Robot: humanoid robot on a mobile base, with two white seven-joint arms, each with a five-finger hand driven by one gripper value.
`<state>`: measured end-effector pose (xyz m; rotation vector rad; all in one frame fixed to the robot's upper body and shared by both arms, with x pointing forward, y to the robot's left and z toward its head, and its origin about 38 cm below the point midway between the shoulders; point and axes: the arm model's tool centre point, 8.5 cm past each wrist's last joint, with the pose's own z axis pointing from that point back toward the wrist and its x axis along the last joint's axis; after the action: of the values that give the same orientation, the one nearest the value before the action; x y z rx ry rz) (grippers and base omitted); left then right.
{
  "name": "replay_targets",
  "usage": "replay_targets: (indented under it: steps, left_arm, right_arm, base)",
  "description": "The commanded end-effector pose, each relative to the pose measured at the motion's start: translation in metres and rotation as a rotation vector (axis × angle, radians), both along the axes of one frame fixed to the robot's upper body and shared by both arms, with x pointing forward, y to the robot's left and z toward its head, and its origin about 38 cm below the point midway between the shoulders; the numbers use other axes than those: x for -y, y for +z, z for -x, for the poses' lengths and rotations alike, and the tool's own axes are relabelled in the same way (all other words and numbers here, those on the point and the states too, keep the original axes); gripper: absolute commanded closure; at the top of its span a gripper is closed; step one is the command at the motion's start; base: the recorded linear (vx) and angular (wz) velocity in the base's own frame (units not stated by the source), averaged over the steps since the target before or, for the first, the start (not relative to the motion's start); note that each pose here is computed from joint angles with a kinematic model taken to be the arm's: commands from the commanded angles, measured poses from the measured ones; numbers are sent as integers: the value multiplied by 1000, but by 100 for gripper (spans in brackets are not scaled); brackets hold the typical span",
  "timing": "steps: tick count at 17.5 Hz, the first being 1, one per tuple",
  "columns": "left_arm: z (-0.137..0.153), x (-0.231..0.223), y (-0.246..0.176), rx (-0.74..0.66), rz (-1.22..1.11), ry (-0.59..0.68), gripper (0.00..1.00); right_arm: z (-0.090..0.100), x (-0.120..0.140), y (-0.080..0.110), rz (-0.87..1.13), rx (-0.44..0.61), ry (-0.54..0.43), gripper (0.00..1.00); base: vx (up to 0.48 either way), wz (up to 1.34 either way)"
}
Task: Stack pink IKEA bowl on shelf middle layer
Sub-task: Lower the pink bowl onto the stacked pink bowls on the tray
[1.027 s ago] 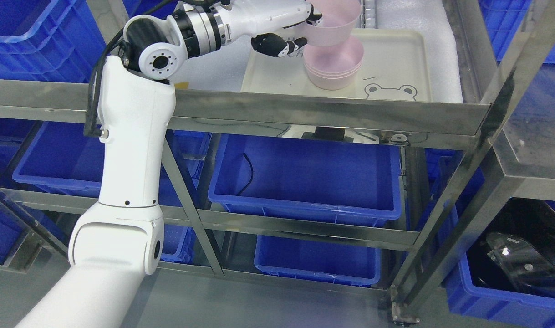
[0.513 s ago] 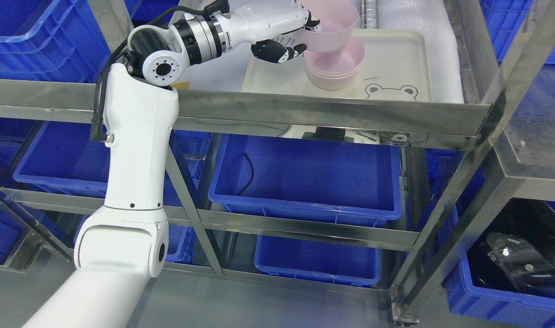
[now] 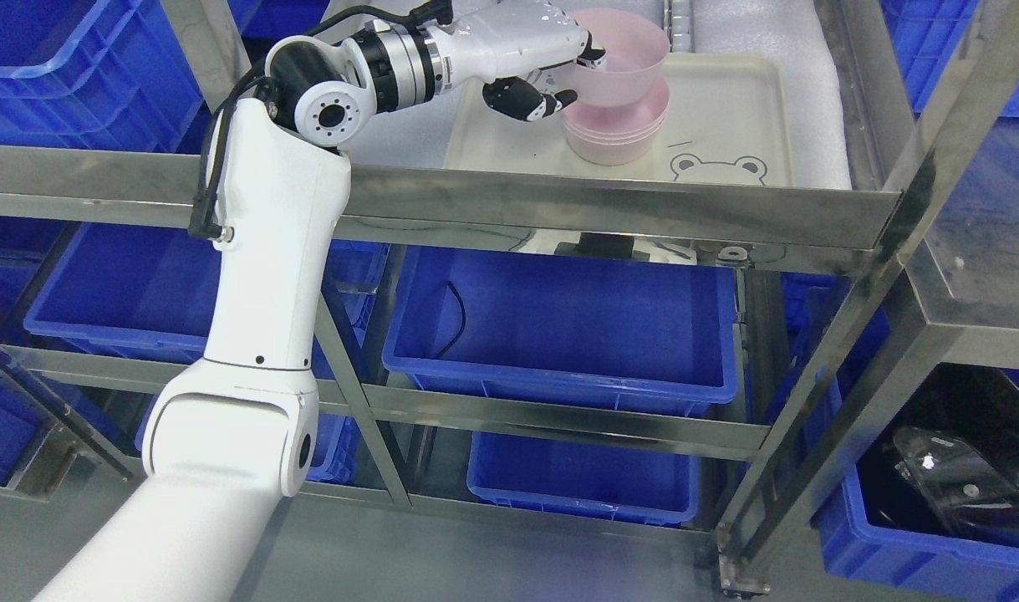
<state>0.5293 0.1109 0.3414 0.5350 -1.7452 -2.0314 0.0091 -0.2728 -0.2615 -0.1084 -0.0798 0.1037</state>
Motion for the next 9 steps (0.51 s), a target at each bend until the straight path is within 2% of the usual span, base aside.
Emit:
replay_targets:
  steps: [1, 4, 9]
  left_arm:
    - [-8, 4, -19, -61, -48, 6, 94]
    - [-8, 4, -21, -63, -42, 2, 90]
    - [-8, 6, -20, -51, -33, -1, 67]
  right_arm:
    - [8, 11, 1, 17, -4, 0, 0]
    - [8, 11, 1, 17, -4, 0, 0]
    - [8, 11, 1, 17, -4, 0, 0]
  base:
    - [0, 0]
    - [0, 0]
    - [0, 0]
